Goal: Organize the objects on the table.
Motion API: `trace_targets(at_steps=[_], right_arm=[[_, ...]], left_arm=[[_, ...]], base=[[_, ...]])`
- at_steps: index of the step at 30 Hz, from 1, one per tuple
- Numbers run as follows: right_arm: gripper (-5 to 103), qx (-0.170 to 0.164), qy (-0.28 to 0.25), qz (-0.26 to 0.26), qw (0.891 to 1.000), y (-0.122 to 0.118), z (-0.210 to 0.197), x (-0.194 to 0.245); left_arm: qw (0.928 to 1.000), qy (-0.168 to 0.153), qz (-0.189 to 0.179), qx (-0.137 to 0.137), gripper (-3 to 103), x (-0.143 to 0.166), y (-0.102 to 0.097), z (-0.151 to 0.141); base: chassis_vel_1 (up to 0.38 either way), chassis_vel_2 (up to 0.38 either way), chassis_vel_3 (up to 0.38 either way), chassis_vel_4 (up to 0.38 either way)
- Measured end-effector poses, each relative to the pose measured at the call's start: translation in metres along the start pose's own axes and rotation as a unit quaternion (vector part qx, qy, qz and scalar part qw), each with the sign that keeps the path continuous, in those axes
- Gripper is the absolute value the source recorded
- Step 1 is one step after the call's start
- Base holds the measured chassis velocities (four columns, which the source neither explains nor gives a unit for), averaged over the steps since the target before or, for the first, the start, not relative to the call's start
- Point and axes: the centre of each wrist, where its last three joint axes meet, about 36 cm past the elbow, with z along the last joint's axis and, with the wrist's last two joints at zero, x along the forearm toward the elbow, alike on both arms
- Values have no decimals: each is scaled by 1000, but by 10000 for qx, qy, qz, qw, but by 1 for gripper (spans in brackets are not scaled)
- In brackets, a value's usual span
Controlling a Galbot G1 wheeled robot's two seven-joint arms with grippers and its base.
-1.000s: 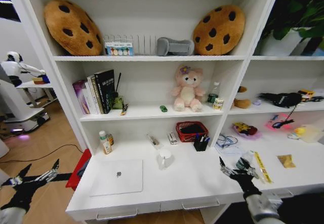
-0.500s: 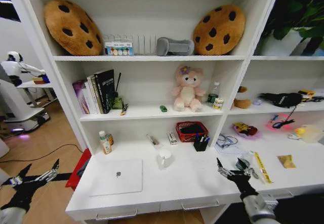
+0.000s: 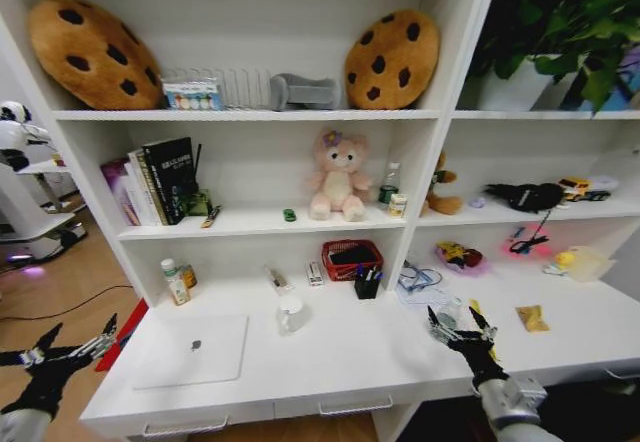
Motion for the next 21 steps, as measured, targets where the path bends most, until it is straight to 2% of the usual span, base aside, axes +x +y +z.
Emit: trace_targets(at_steps=[9,12,17,21], right_arm=[[100,-3,-110,-212,9997,18,-4,-1],[100,-147,-72,-301,9994,28,-5,2],[100,-398,-125,-496,9979,45,-5,8],[100,-422,-168,-712,9964,51,-6,4]], left_arm=[[10000,1,1,1,100,0,0,0],[10000,-1,3,1,100,0,0,0],[10000,0,2,1,100,0,0,0],[10000,2,-2,0,100,0,0,0]], base=[[-314,-330,333,316],[-248,-244,190,223],[-29,-122,93,26],[44,53,-30,-39]])
